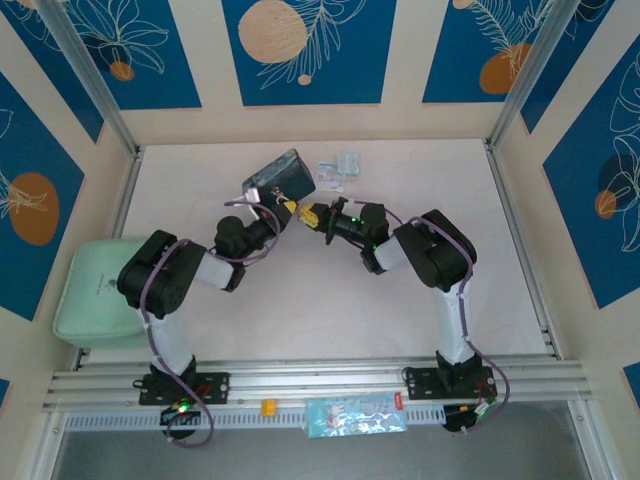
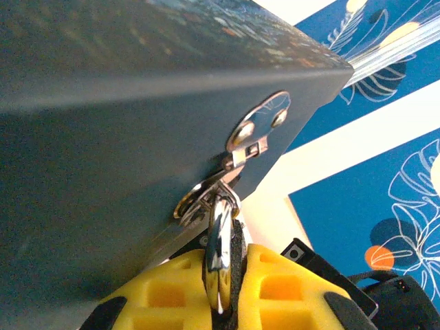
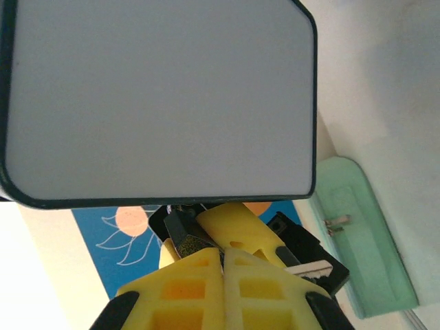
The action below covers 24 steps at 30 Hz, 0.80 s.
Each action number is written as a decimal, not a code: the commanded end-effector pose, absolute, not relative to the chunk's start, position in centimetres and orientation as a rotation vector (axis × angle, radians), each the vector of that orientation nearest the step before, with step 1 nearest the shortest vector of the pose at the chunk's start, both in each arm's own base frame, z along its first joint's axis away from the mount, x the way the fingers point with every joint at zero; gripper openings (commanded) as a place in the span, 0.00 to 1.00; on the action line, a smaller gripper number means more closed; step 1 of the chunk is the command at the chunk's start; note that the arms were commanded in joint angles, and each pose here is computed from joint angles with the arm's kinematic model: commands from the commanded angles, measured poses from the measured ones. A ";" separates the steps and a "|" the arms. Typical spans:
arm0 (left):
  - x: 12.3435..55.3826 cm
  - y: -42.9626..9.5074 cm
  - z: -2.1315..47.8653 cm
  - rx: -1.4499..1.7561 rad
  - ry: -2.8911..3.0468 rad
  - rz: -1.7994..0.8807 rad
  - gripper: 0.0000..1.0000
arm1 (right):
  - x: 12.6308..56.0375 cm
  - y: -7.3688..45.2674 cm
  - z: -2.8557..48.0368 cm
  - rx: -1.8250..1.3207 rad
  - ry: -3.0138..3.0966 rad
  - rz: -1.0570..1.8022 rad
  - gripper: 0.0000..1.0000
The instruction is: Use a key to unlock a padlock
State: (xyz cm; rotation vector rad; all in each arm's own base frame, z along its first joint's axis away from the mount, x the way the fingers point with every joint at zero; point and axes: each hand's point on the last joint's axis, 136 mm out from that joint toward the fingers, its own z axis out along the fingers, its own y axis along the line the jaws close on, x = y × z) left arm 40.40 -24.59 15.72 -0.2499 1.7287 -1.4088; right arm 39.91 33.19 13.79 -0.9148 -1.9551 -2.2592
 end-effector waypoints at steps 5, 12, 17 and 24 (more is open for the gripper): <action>37.1 -27.5 15.1 -0.063 1.766 -1.509 0.00 | 39.3 32.5 12.0 -1.051 -1.951 -2.117 0.06; 36.8 -26.8 12.0 -0.149 1.845 -1.481 0.00 | 37.8 31.7 10.3 -1.002 -2.099 -2.076 0.31; 37.0 -26.3 10.6 -0.228 1.877 -1.475 0.00 | 36.2 29.4 9.5 -0.917 -2.361 -1.982 0.38; 37.4 -26.1 9.6 -0.365 1.921 -1.510 0.00 | 34.0 28.1 10.3 -0.601 -2.790 -1.742 0.48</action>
